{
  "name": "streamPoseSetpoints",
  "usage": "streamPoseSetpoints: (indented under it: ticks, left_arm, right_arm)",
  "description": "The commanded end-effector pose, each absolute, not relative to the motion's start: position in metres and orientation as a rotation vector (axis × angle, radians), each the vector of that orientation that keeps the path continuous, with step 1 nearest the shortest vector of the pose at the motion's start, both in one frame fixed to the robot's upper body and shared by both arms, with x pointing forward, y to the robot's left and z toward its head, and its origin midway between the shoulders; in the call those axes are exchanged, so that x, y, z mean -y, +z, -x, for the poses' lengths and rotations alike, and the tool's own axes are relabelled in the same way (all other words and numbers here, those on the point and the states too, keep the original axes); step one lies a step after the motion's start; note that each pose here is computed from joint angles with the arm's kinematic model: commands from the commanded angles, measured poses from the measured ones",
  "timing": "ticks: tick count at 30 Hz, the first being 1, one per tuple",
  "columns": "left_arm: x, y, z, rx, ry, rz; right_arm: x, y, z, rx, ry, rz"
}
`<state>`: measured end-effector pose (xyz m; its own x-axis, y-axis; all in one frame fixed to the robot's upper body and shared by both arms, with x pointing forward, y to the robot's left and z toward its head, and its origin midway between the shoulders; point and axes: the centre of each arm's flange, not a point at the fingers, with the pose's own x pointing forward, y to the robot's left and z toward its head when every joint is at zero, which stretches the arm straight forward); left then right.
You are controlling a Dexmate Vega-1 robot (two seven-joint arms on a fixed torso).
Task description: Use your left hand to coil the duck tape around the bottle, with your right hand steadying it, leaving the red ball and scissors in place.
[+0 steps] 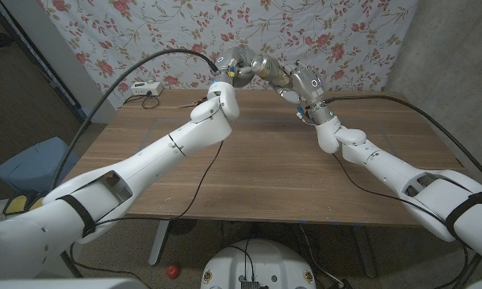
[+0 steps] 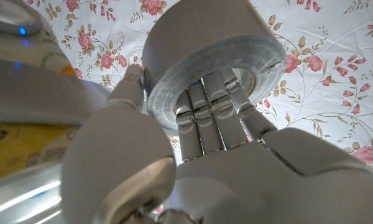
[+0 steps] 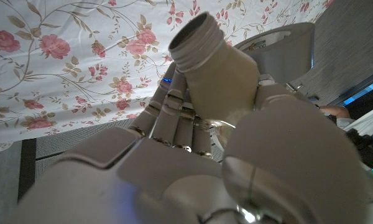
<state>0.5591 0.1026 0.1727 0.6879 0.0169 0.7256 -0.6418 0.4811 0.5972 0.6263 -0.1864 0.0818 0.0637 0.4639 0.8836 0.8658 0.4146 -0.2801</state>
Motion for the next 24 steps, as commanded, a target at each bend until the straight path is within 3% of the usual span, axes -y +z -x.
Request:
streamPoseSetpoints:
  ticks: [1,24]
  left_arm:
    - [-0.1009,0.1755,-0.5479,0.779,0.452,-1.018]
    - [-0.1001,0.1747,-0.5447,0.802,0.418,-1.076]
  right_arm:
    - [0.1965,0.0763,-0.6319,1.541,-0.485,1.283]
    - [0.2032,0.0839,-0.6290,1.535,-0.518,1.340]
